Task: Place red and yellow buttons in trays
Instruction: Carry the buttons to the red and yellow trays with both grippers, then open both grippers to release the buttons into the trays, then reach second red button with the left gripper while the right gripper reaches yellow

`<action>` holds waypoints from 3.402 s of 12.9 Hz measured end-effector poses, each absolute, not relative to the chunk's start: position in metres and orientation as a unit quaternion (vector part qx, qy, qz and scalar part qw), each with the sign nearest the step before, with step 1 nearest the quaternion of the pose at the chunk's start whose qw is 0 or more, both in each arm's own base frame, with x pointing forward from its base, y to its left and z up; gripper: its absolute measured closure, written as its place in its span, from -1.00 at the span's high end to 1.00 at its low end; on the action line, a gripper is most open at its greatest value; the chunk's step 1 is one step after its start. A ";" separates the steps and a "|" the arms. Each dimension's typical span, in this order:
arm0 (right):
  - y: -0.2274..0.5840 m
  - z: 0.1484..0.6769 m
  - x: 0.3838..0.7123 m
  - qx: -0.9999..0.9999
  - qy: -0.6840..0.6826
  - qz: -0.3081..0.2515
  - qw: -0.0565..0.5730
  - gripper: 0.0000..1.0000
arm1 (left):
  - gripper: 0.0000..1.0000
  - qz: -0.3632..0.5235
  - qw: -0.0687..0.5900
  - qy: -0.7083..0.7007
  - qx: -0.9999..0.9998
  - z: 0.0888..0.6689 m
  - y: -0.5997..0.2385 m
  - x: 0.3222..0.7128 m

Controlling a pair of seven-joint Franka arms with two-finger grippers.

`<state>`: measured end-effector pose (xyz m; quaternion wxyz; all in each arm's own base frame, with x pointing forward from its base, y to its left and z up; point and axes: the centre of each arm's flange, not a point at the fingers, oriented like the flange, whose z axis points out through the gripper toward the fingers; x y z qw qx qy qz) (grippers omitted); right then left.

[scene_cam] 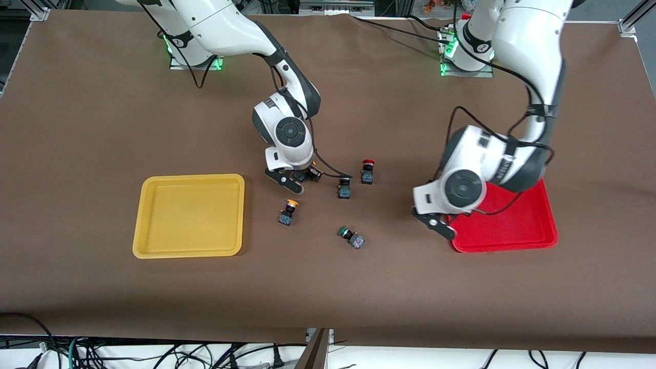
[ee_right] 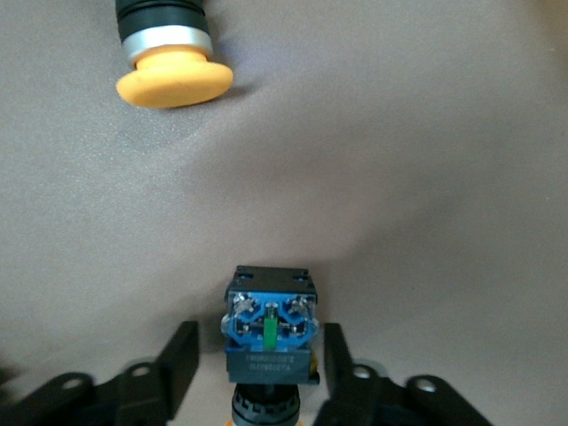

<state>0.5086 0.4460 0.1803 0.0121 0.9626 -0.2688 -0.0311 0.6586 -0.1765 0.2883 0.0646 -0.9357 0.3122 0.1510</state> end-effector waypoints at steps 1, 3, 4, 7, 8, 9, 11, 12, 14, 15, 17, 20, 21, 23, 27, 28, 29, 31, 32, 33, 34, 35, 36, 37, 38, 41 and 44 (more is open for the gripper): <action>0.446 0.180 0.509 0.963 -0.268 -0.031 0.012 -0.03 | -0.18 0.160 0.057 0.320 -0.932 0.282 -0.149 0.662; 0.447 0.184 0.509 0.964 -0.264 -0.029 0.009 -0.18 | -0.18 0.166 0.044 0.336 -0.926 0.261 -0.112 0.665; 0.448 0.192 0.512 0.966 -0.256 -0.026 0.004 -0.18 | -0.18 0.161 0.039 0.347 -0.923 0.250 -0.101 0.664; 0.428 0.242 0.530 0.976 -0.215 -0.036 0.019 -0.18 | -0.18 0.136 0.031 0.374 -0.917 0.213 -0.080 0.658; 0.412 0.262 0.540 0.979 -0.198 -0.042 0.024 -0.18 | -0.18 0.132 0.029 0.380 -0.915 0.204 -0.080 0.655; 0.389 0.281 0.552 0.982 -0.181 -0.048 0.029 -0.18 | -0.18 0.130 0.028 0.385 -0.913 0.199 -0.081 0.653; 0.331 0.308 0.579 0.987 -0.147 -0.062 0.038 -0.18 | -0.18 0.130 0.026 0.391 -0.911 0.196 -0.084 0.651; 0.301 0.313 0.592 0.988 -0.132 -0.069 0.043 -0.18 | -0.18 0.130 0.026 0.393 -0.910 0.194 -0.084 0.651; 0.243 0.314 0.613 0.990 -0.102 -0.076 0.054 -0.18 | -0.05 0.132 0.024 0.397 -0.908 0.191 -0.084 0.649; 0.217 0.312 0.621 0.991 -0.088 -0.081 0.059 -0.18 | 0.15 0.132 0.024 0.397 -0.908 0.191 -0.084 0.649; 0.170 0.305 0.632 0.991 -0.069 -0.092 0.061 -0.18 | 0.58 0.130 0.024 0.399 -0.908 0.191 -0.084 0.649; 0.105 0.286 0.644 0.991 -0.052 -0.110 0.058 -0.18 | 1.00 0.121 0.026 0.401 -0.908 0.203 -0.087 0.652; 0.084 0.277 0.648 0.991 -0.046 -0.115 0.056 -0.18 | 1.00 0.117 0.026 0.403 -0.907 0.215 -0.091 0.653; 0.047 0.257 0.655 0.992 -0.030 -0.114 0.053 -0.18 | 1.00 0.111 0.022 0.412 -0.904 0.250 -0.113 0.652; 0.026 0.213 0.661 0.993 -0.010 -0.104 0.059 -0.18 | 1.00 0.089 0.011 0.360 -0.929 0.294 -0.196 0.631; 0.025 0.203 0.661 0.993 -0.008 -0.100 0.062 -0.18 | 1.00 0.087 0.006 0.330 -0.940 0.296 -0.220 0.622; 0.025 0.195 0.662 0.993 -0.007 -0.098 0.064 -0.18 | 1.00 0.087 0.000 0.294 -0.952 0.297 -0.243 0.613; 0.024 0.184 0.661 0.993 -0.005 -0.097 0.067 -0.18 | 1.00 0.089 -0.006 0.236 -0.968 0.295 -0.286 0.595; 0.024 0.184 0.662 0.993 -0.005 -0.097 0.066 -0.17 | 1.00 0.085 -0.007 0.211 -0.974 0.289 -0.305 0.587; 0.024 0.185 0.662 0.993 -0.004 -0.096 0.066 -0.02 | 1.00 0.081 -0.008 0.184 -0.980 0.279 -0.323 0.580; 0.024 0.187 0.663 0.993 -0.003 -0.094 0.066 0.14 | 1.00 0.082 -0.008 0.157 -0.984 0.267 -0.340 0.571; 0.025 0.195 0.666 0.994 -0.002 -0.091 0.064 0.35 | 1.00 0.084 -0.006 0.129 -0.988 0.255 -0.358 0.560; 0.028 0.208 0.670 0.994 -0.001 -0.094 0.062 0.58 | 1.00 0.086 -0.005 0.107 -0.991 0.245 -0.376 0.548; 0.033 0.229 0.677 0.994 0.000 -0.097 0.059 0.81 | 1.00 0.086 -0.004 0.092 -0.992 0.236 -0.394 0.536; 0.039 0.252 0.683 0.994 0.003 -0.099 0.055 0.97 | 1.00 0.085 -0.002 0.088 -0.992 0.230 -0.406 0.527; 0.069 0.286 0.688 0.995 0.008 -0.095 0.039 1.00 | 1.00 0.071 0.031 0.106 -0.991 0.216 -0.404 0.522; 0.123 0.282 0.681 0.994 -0.049 -0.099 0.011 1.00 | 1.00 0.066 0.028 0.110 -0.991 0.197 -0.399 0.516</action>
